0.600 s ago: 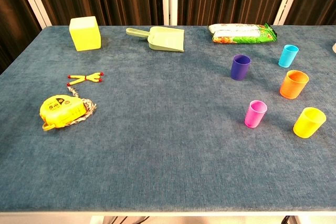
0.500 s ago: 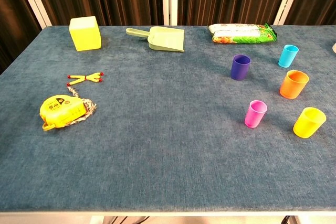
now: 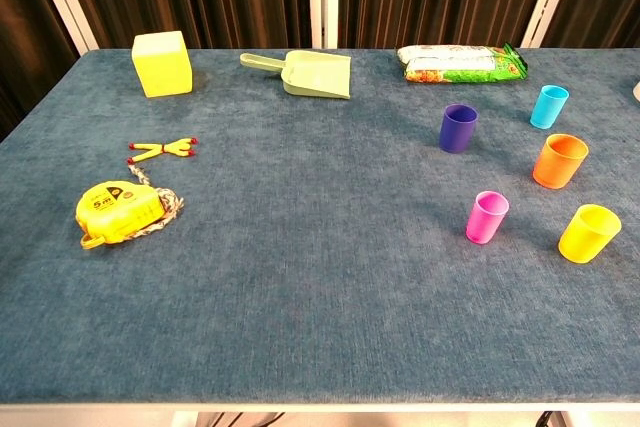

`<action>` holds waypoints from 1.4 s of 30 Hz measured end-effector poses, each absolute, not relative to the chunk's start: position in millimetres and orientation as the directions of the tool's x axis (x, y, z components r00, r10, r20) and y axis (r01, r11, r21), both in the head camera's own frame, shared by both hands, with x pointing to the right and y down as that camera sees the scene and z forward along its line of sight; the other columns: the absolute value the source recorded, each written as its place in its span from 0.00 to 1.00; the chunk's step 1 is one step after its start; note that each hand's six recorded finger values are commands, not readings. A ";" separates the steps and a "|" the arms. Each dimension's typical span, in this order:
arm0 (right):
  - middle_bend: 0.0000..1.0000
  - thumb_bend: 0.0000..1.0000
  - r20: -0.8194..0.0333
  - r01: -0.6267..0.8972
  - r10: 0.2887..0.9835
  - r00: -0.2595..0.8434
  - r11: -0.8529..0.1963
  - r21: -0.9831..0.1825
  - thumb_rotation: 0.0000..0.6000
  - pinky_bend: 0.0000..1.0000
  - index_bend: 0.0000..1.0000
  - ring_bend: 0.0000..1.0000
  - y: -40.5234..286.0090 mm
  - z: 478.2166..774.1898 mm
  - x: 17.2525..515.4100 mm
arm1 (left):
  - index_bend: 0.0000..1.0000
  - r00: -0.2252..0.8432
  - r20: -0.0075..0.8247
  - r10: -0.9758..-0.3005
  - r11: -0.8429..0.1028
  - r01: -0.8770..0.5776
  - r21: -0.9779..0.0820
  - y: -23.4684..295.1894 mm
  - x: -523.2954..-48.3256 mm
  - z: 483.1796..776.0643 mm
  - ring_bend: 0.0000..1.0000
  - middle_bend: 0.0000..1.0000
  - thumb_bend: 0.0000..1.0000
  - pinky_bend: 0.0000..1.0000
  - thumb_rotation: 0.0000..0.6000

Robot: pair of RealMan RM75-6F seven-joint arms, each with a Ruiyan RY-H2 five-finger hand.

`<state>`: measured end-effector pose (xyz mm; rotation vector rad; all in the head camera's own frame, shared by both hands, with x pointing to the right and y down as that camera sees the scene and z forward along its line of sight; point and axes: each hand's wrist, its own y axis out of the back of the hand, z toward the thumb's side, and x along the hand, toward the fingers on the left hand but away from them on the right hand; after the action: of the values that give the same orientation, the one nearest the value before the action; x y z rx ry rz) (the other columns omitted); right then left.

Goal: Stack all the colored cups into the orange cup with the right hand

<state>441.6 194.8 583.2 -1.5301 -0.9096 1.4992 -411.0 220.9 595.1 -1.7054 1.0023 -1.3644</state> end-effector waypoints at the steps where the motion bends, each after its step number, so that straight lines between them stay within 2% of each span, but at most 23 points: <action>1: 0.00 0.10 -0.436 -0.036 0.899 0.046 -0.435 -0.900 1.00 0.00 0.00 0.00 191.9 584.8 440.2 | 0.01 0.136 0.422 -0.896 -0.439 -0.134 -0.888 221.8 -411.4 595.0 0.00 0.00 0.02 0.00 1.00; 10: 0.00 0.10 -0.492 -0.068 0.859 0.143 -0.488 -0.870 1.00 0.00 0.00 0.00 137.3 601.1 398.1 | 0.01 0.141 0.424 -0.895 -0.441 -0.126 -0.888 222.9 -408.6 594.5 0.00 0.00 0.02 0.00 1.00; 17: 0.01 0.09 -0.535 -0.177 0.809 0.245 -0.505 -0.845 1.00 0.00 0.00 0.00 80.7 618.3 326.2 | 0.01 0.122 0.429 -0.895 -0.443 -0.129 -0.887 227.7 -410.9 593.4 0.00 0.00 0.02 0.00 1.00; 23: 0.01 0.07 -0.584 -0.240 0.752 0.306 -0.533 -0.812 1.00 0.03 0.00 0.00 55.9 647.9 263.8 | 0.01 0.122 0.418 -0.900 -0.433 -0.133 -0.892 229.9 -412.4 590.2 0.00 0.00 0.02 0.00 1.00; 29: 0.05 0.07 -0.630 -0.260 0.720 0.291 -0.574 -0.776 1.00 0.04 0.00 0.01 45.1 687.1 228.1 | 0.01 0.125 0.428 -0.895 -0.442 -0.131 -0.887 231.9 -412.0 591.9 0.00 0.00 0.02 0.00 1.00; 37: 0.08 0.10 -0.682 -0.262 0.696 0.222 -0.631 -0.730 1.00 0.04 0.00 0.07 51.3 725.1 223.4 | 0.01 0.134 0.430 -0.893 -0.446 -0.130 -0.886 230.6 -410.1 592.5 0.00 0.00 0.02 0.00 1.00; 42: 0.11 0.14 -0.687 -0.251 0.696 0.208 -0.641 -0.725 1.00 0.16 0.00 0.15 51.9 737.2 222.1 | 0.01 0.126 0.438 -0.890 -0.453 -0.131 -0.882 231.9 -412.5 593.8 0.00 0.00 0.02 0.00 1.00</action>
<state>222.1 51.9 737.2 -1.7089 -0.4207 1.5433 -412.5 231.9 593.8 -1.7117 0.9966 -1.3886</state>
